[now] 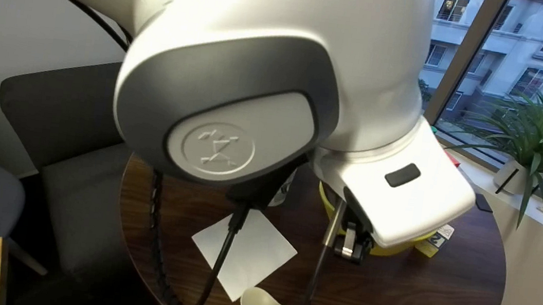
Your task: Put the yellow bowl on the paper cup
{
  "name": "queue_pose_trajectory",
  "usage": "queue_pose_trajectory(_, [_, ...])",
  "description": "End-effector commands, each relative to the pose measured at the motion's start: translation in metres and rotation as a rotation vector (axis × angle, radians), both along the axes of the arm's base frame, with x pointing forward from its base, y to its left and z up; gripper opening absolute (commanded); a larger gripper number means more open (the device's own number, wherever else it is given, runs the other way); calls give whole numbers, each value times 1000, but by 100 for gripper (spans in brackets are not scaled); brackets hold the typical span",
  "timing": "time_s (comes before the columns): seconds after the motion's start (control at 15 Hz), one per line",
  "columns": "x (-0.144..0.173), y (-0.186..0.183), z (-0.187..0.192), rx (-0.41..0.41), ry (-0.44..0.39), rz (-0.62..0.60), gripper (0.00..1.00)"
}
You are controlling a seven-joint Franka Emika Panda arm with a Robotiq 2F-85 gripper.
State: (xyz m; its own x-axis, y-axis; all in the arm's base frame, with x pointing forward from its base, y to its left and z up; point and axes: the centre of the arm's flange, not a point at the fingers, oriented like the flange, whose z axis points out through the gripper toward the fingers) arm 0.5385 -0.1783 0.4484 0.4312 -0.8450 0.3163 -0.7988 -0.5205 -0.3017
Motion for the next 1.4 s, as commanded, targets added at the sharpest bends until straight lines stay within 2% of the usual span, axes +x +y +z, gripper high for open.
queue_pose_trajectory(0.0, [-19, 11, 31, -3, -65, 33, 1])
queue_pose_trajectory(0.4, [-39, 35, 79, 8, -134, 96, 1])
queue_pose_trajectory(0.67, [-53, 54, 96, 30, -154, 137, 1])
queue_pose_trajectory(1.33, [-92, 78, 116, 123, -106, 153, 1])
